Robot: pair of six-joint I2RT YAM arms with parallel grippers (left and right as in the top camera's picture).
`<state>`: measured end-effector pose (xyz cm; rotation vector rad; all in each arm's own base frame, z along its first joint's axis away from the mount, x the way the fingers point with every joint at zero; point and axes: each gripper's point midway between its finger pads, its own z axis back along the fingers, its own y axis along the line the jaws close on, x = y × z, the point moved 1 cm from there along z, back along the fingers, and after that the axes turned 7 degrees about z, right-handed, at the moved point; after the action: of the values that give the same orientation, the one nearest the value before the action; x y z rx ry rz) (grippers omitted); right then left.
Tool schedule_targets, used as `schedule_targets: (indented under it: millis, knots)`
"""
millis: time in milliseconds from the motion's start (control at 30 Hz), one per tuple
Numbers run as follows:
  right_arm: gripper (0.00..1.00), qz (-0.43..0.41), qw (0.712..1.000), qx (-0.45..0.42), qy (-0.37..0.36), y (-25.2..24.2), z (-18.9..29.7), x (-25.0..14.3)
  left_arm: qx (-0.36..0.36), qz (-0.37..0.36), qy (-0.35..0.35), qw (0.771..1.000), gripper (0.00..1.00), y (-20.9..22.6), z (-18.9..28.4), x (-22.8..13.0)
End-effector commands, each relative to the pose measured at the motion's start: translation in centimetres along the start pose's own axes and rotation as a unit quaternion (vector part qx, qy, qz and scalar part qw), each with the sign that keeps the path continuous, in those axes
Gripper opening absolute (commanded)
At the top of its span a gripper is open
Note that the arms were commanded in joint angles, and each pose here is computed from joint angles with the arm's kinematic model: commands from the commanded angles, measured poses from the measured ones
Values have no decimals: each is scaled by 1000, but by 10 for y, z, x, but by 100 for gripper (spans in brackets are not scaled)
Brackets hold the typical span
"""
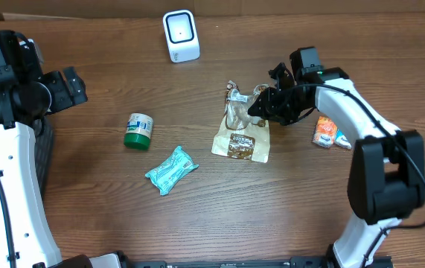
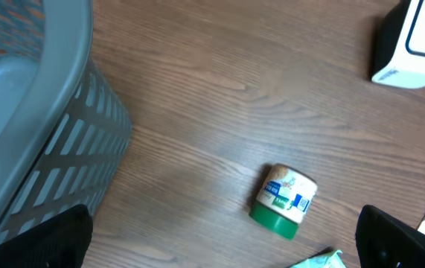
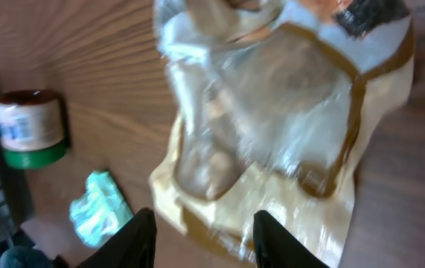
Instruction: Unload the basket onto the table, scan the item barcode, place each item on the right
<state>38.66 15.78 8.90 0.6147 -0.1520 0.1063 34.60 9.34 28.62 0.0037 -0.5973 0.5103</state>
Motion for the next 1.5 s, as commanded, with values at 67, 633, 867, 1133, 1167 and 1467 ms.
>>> schedule_targets:
  millis: [67,633,867,1133,1167,1467]
  knots:
    - [43,31,998,-17,-60,25,62,12,-38,38,-23,998,100,-13,6,10]
    - [57,-42,993,-79,-74,-23,112,-5,-280,-72,175,941,4,-176,-21,-85]
    - [56,-45,994,-80,-62,-30,103,-12,-365,-162,286,871,4,-263,-54,-167]
    - [56,-45,994,-79,-63,-31,101,-10,-344,-153,383,844,4,-279,-117,-225]
    - [57,-44,994,-79,-64,-31,101,-10,-341,-150,393,840,4,-280,-124,-232]
    - [56,-37,993,-79,-77,-32,100,-4,-408,-124,439,791,4,-301,-150,-258]
